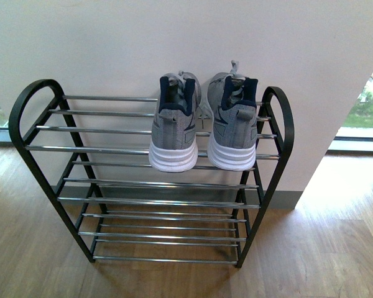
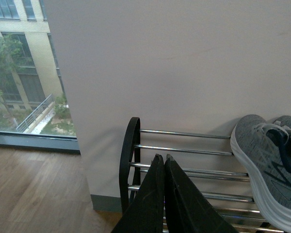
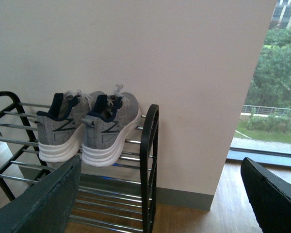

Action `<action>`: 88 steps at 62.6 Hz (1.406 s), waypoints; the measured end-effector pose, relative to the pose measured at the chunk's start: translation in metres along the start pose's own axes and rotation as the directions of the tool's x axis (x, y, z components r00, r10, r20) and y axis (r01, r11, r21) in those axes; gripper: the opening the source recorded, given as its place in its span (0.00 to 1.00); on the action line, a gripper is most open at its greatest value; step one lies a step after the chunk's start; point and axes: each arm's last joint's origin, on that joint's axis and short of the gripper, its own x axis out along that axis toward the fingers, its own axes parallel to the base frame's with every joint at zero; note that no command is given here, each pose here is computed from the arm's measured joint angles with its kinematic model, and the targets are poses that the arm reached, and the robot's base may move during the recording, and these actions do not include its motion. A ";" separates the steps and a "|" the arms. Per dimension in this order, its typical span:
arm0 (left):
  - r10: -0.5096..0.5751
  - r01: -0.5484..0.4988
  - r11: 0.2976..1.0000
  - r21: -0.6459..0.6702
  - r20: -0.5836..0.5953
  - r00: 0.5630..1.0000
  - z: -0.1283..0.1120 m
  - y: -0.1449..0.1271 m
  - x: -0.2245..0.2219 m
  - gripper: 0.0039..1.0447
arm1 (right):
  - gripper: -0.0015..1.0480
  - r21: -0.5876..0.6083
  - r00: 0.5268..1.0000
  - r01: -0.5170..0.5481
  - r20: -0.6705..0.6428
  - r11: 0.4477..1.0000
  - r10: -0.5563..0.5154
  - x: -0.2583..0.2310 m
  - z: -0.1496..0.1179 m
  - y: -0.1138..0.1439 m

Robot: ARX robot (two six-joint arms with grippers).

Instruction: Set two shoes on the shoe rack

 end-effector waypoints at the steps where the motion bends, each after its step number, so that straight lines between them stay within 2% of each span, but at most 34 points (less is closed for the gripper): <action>1: -0.001 0.001 1.000 0.000 -0.001 1.000 -0.001 0.001 -0.002 0.01 | 0.91 0.000 1.000 0.000 0.000 1.000 0.000 0.000 0.000 0.000; 15: -0.023 0.023 1.000 -0.001 0.016 1.000 -0.009 0.012 -0.024 0.01 | 0.91 0.000 1.000 0.000 0.000 1.000 0.000 0.000 0.000 0.000; 21: 0.006 -0.006 1.000 0.000 -0.010 1.000 -0.016 0.019 -0.032 0.01 | 0.91 0.000 1.000 0.000 0.000 1.000 0.000 0.000 0.000 0.000; 88: 0.001 -0.001 1.000 0.000 0.024 1.000 -0.007 0.019 -0.078 0.01 | 0.91 0.000 1.000 0.000 0.000 1.000 0.000 0.000 0.000 0.000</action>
